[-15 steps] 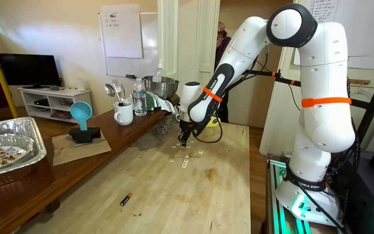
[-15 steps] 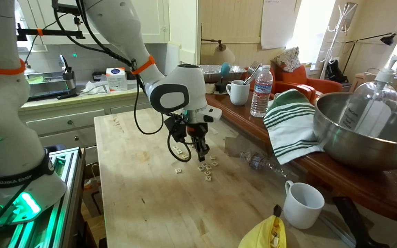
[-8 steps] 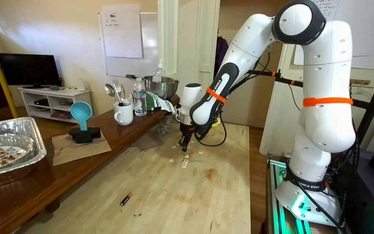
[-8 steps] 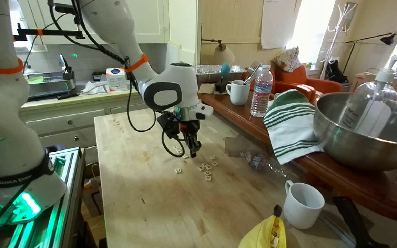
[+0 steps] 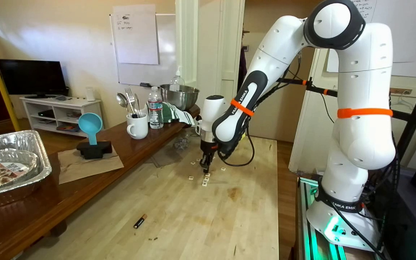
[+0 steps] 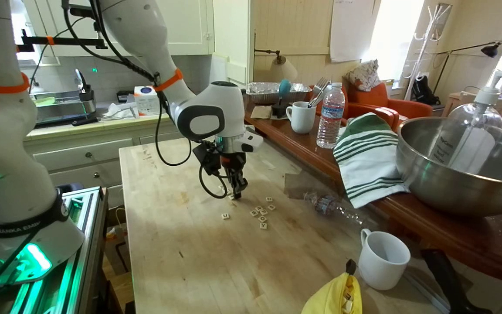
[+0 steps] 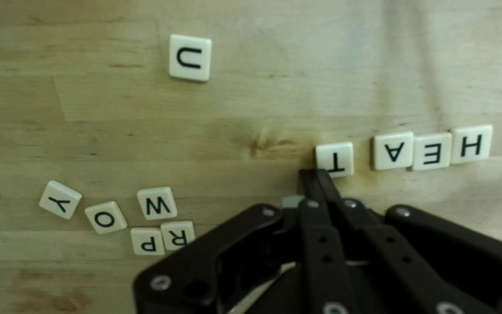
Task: Remove the letter R from the pile of letters on the left
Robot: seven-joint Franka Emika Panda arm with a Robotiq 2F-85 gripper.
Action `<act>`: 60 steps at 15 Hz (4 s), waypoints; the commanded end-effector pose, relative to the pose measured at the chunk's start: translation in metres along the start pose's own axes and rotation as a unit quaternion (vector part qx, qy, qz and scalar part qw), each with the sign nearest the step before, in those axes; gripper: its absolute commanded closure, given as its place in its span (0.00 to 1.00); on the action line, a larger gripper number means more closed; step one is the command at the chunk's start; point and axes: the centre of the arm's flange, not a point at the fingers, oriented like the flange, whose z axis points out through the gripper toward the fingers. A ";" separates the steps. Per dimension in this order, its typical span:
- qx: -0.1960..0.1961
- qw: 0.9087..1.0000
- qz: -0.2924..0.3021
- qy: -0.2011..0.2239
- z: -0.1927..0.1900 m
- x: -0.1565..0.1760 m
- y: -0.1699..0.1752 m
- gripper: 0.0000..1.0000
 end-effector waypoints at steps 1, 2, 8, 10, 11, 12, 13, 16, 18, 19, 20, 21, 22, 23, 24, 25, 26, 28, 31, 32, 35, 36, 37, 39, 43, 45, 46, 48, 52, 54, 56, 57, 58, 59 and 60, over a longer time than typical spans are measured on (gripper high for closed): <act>0.005 1.000 0.002 -0.007 -0.002 -0.009 -0.003 1.00; 0.005 1.000 0.003 -0.007 -0.002 -0.010 -0.003 1.00; 0.008 1.000 0.008 -0.008 -0.002 -0.010 -0.005 1.00; 0.010 1.000 0.010 -0.008 -0.002 -0.010 -0.006 1.00; 0.010 1.000 0.011 -0.008 -0.002 -0.010 -0.006 1.00; 0.011 1.000 0.012 -0.008 -0.002 -0.009 -0.007 1.00; 0.012 1.000 0.012 -0.008 -0.002 -0.009 -0.007 1.00; 0.013 1.000 0.011 -0.008 -0.002 -0.009 -0.011 1.00; 0.014 1.000 0.010 -0.009 -0.003 -0.009 -0.013 1.00; 0.014 1.000 0.009 -0.010 -0.003 -0.009 -0.014 1.00; 0.014 1.000 0.009 -0.009 -0.004 -0.009 -0.014 1.00; 0.015 1.000 0.009 -0.007 -0.005 -0.009 -0.013 1.00; 0.014 1.000 0.010 -0.006 -0.006 -0.009 -0.013 1.00; 0.013 1.000 0.009 -0.004 -0.008 -0.009 -0.013 1.00; 0.012 1.000 0.008 -0.002 -0.011 -0.009 -0.013 1.00; 0.010 1.000 0.007 0.001 -0.013 -0.009 -0.013 1.00; 0.009 1.000 0.006 0.004 -0.016 -0.009 -0.013 1.00; 0.008 1.000 0.004 0.011 -0.023 -0.008 -0.014 1.00; 0.013 1.000 0.000 0.023 -0.027 -0.002 -0.017 1.00; 0.017 0.999 -0.003 0.028 -0.028 0.000 -0.019 1.00; 0.026 0.999 -0.015 0.036 -0.025 0.009 -0.028 1.00; 0.027 0.999 -0.019 0.036 -0.024 0.011 -0.030 1.00; 0.029 0.999 -0.023 0.037 -0.023 0.014 -0.033 1.00; 0.031 0.998 -0.028 0.040 -0.020 0.019 -0.036 1.00; 0.035 0.998 -0.034 0.046 -0.012 0.030 -0.038 1.00; 0.037 0.998 -0.037 0.046 -0.008 0.034 -0.040 1.00; 0.038 0.998 -0.038 0.045 -0.006 0.037 -0.041 1.00; 0.040 0.997 -0.042 0.044 -0.001 0.040 -0.043 1.00; 0.036 0.998 -0.042 0.038 0.012 0.044 -0.042 1.00; 0.033 0.998 -0.037 0.033 0.018 0.044 -0.036 1.00; 0.029 0.999 -0.031 0.033 0.020 0.044 -0.027 1.00; 0.026 0.999 -0.025 0.031 0.020 0.043 -0.022 1.00; 0.023 0.999 -0.021 0.031 0.020 0.042 -0.015 1.00; 0.017 0.999 -0.014 0.030 0.019 0.040 -0.008 1.00; 0.011 0.999 -0.007 0.030 0.018 0.036 0.002 1.00</act>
